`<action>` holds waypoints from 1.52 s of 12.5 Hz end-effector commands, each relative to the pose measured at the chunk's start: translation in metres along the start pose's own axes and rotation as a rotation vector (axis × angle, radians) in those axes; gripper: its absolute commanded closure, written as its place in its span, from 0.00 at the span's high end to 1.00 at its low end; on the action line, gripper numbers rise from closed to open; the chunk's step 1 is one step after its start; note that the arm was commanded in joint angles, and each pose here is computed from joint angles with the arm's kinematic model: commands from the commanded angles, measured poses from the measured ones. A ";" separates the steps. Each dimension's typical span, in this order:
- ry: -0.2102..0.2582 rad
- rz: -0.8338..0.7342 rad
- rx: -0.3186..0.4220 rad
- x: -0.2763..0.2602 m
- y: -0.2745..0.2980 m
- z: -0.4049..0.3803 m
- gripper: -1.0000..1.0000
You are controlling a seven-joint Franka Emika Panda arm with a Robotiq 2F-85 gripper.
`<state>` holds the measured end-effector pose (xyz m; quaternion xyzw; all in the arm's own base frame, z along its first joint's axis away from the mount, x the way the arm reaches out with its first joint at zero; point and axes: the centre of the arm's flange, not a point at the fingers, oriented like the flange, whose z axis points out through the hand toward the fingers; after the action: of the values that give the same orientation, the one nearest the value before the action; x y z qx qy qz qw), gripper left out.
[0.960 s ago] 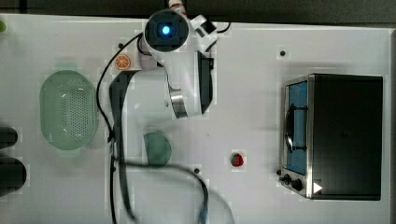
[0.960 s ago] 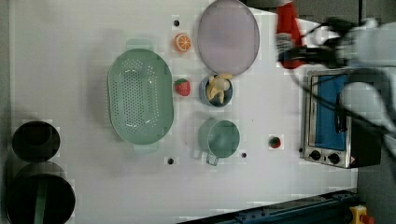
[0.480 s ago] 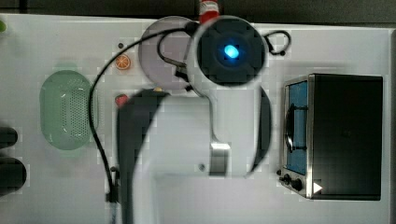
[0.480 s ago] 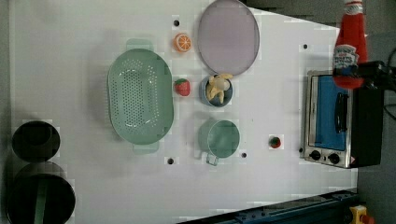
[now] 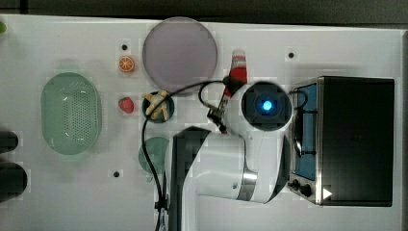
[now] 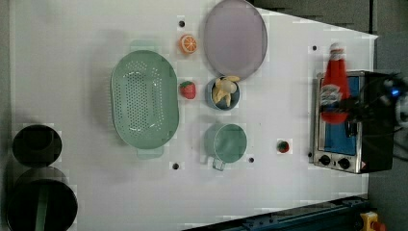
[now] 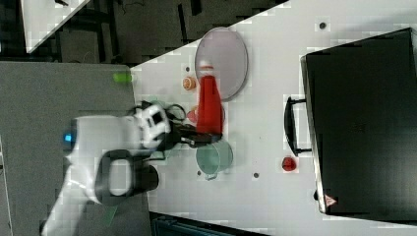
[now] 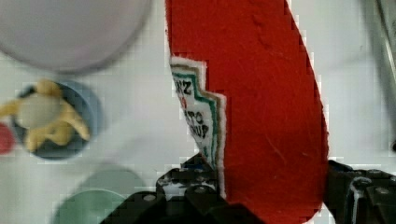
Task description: Pick ketchup from plate and place it on table.
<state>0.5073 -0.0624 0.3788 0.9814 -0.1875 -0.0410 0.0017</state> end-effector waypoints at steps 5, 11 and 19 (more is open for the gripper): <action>0.052 -0.005 0.014 -0.017 -0.021 0.111 0.61; 0.087 -0.003 0.026 -0.012 -0.021 0.118 0.97; 0.140 0.298 0.057 -0.022 -0.040 -0.012 1.00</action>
<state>0.4946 -0.0257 0.3632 0.9640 -0.2657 0.0093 0.0007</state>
